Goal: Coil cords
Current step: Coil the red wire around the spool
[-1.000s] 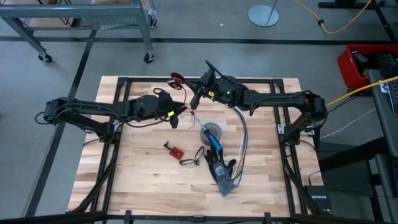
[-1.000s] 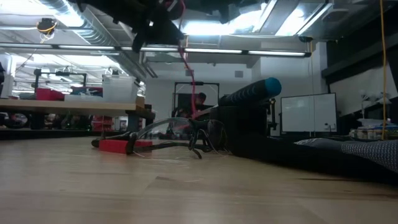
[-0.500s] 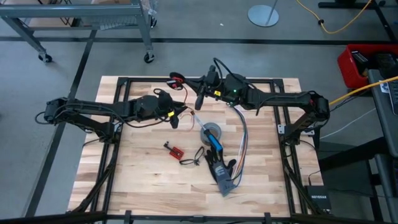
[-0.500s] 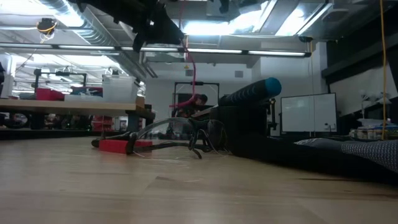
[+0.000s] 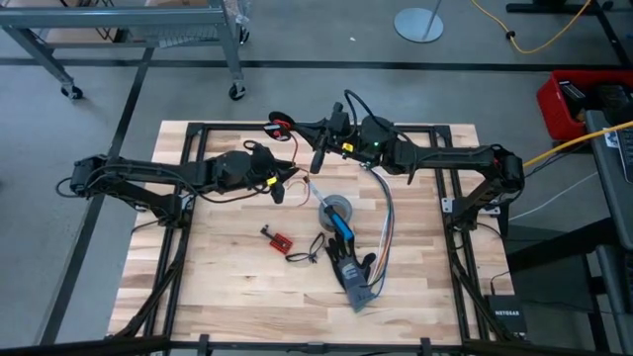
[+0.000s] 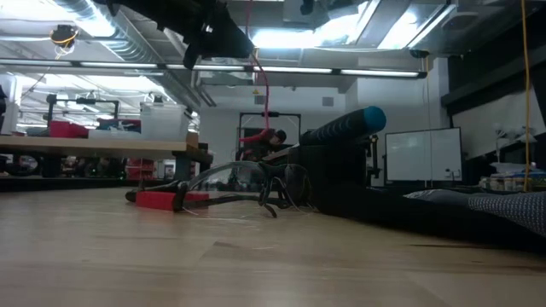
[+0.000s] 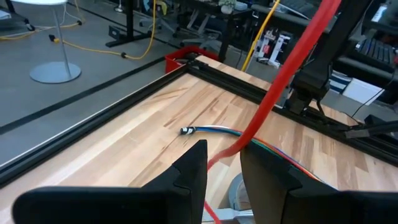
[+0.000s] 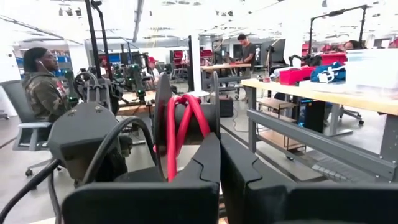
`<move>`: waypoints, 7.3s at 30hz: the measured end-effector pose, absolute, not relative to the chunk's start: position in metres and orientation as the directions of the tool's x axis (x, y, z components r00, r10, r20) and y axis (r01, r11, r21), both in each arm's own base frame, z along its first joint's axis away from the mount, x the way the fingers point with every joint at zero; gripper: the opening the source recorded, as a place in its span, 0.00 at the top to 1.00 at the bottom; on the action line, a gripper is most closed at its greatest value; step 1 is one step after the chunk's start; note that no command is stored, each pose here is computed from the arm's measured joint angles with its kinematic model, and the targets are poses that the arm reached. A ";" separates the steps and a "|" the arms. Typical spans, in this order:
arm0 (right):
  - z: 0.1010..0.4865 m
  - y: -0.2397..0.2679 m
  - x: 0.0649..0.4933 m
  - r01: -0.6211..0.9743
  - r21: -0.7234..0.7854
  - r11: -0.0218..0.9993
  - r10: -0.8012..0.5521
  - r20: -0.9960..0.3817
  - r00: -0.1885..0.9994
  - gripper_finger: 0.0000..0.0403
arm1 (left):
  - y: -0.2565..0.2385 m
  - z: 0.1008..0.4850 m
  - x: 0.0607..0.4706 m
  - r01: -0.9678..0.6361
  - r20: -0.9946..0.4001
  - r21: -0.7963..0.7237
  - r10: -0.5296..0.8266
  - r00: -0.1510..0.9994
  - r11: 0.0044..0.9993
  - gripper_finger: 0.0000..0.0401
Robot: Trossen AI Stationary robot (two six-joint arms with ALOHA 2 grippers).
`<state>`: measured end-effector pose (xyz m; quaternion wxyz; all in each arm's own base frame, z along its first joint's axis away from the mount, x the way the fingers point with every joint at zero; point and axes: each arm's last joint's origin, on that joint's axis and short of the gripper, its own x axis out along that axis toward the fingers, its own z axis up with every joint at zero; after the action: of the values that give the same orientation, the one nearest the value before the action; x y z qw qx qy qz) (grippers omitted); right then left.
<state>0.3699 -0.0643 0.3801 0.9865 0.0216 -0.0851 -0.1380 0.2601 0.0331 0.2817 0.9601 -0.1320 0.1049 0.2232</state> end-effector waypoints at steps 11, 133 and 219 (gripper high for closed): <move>0.382 -0.064 0.370 0.266 0.073 0.961 -0.275 0.177 0.945 1.00 | 0.033 0.291 0.262 -0.430 -0.163 -0.197 0.403 0.900 0.881 0.78; 0.296 -0.038 0.404 0.519 -0.127 0.846 -0.533 -0.246 0.809 1.00 | 0.043 0.294 0.244 -0.410 -0.252 -0.480 0.326 0.911 0.775 1.00; 0.382 -0.029 0.370 0.473 -0.113 0.874 -0.474 0.016 0.880 1.00 | 0.044 0.281 0.237 -0.565 -0.378 -0.111 0.491 0.785 0.818 0.99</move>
<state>0.3697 -0.0291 0.3821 0.9680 -0.0568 0.0060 -0.2444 0.2374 0.0439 0.2805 0.9384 -0.1098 0.1684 0.2811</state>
